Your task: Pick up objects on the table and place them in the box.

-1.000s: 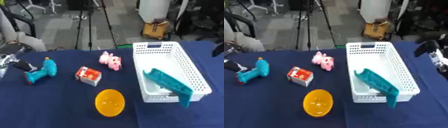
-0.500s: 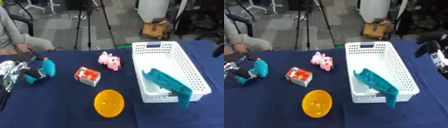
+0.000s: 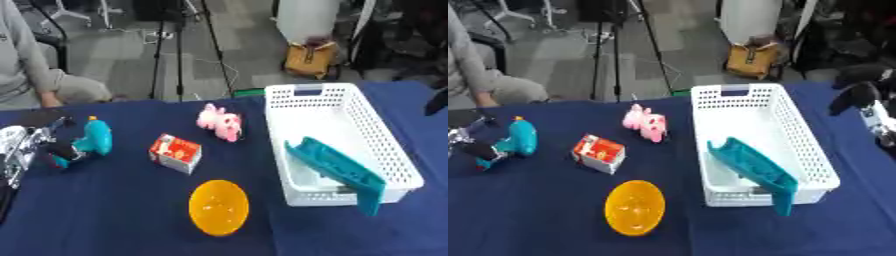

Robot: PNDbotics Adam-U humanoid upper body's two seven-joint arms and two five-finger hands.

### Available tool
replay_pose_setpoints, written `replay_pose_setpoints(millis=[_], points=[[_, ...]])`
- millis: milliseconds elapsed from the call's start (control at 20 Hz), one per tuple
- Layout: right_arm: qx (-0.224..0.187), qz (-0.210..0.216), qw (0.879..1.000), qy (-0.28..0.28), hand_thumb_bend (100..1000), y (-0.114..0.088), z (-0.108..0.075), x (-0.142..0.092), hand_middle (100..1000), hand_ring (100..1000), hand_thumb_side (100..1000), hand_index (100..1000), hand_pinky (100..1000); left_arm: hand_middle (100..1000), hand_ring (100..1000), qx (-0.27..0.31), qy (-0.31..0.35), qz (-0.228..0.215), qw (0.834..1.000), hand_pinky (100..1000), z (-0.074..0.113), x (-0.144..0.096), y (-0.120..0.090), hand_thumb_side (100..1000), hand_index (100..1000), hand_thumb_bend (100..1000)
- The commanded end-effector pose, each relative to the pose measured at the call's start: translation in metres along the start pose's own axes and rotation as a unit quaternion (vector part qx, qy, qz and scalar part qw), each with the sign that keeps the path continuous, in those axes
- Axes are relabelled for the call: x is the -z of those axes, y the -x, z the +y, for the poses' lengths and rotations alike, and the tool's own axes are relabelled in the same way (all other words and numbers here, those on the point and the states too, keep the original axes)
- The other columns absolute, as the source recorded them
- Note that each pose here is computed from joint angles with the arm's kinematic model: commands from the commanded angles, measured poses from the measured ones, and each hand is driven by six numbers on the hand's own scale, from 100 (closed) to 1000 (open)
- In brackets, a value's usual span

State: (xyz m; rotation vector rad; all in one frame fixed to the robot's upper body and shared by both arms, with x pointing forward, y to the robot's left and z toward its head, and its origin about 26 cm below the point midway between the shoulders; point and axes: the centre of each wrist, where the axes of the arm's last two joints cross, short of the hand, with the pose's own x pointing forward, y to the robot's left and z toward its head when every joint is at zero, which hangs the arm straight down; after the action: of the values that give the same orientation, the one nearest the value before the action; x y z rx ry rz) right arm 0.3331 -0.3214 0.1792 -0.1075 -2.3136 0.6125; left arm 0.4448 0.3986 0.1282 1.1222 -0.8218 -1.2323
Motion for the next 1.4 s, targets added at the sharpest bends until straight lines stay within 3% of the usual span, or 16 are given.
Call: replay_pose_setpoints(millis=[50,450,1400], points=[[-0.009,-0.009,1.0,-0.002,154,-0.005,-0.006,0.004,605,511,590,757,479,751,767,0.017,-0.007,0.027,0.999,720,0.018,-0.005,0.018,374,826,648],[-0.009,-0.009,1.0,-0.001,153,-0.005,-0.006,0.004,604,511,590,758,479,739,764,0.017,0.026,0.04,0.999,719,0.007,-0.003,0.024,396,810,647],[-0.015,-0.017,1.0,-0.005,146,-0.007,-0.009,0.007,601,504,593,757,475,716,759,0.002,-0.008,0.041,0.999,717,0.012,-0.001,0.021,407,795,618]])
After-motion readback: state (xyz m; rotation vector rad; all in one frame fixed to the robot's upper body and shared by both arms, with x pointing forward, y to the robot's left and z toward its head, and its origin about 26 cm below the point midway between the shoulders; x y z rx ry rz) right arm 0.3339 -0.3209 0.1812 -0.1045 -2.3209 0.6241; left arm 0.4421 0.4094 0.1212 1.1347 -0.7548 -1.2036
